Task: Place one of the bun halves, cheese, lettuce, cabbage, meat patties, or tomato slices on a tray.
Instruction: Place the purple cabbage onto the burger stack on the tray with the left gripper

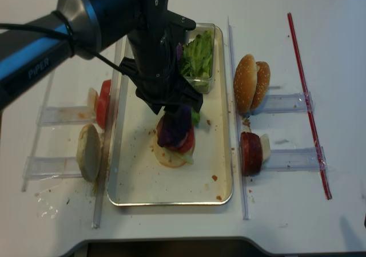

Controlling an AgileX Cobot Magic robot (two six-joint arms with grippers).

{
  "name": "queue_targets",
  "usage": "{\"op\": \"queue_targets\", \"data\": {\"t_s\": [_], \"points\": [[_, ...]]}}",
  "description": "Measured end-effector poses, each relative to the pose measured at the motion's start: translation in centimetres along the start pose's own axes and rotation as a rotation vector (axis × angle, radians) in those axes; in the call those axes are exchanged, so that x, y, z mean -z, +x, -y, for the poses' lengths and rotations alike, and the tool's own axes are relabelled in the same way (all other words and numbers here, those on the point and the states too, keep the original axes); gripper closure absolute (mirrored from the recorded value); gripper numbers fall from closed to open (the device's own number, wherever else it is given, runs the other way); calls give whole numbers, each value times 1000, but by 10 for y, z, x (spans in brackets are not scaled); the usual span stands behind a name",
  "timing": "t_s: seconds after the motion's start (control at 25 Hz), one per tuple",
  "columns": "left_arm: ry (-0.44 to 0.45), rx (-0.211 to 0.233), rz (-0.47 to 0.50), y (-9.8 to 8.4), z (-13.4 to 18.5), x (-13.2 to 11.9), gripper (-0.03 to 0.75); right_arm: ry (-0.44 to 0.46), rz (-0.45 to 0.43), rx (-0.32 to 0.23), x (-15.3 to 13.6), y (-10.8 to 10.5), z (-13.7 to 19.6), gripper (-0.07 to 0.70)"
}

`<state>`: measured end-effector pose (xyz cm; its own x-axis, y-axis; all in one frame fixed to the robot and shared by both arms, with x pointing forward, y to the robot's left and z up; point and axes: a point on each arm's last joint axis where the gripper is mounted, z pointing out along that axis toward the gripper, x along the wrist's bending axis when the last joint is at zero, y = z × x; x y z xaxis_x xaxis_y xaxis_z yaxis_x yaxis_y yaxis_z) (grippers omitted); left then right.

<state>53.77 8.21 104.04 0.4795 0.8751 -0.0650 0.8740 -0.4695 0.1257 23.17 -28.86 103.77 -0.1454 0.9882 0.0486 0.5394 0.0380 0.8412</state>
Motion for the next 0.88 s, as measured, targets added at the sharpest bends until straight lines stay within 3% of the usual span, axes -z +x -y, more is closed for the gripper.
{"op": "queue_targets", "data": {"t_s": [0.24,0.88], "points": [[1,-2,12,-1,0,0,312,0,0,0,0,0,0,-62],[2,-1,21,-2,0,0,311,0,0,0,0,0,0,-62]]}}
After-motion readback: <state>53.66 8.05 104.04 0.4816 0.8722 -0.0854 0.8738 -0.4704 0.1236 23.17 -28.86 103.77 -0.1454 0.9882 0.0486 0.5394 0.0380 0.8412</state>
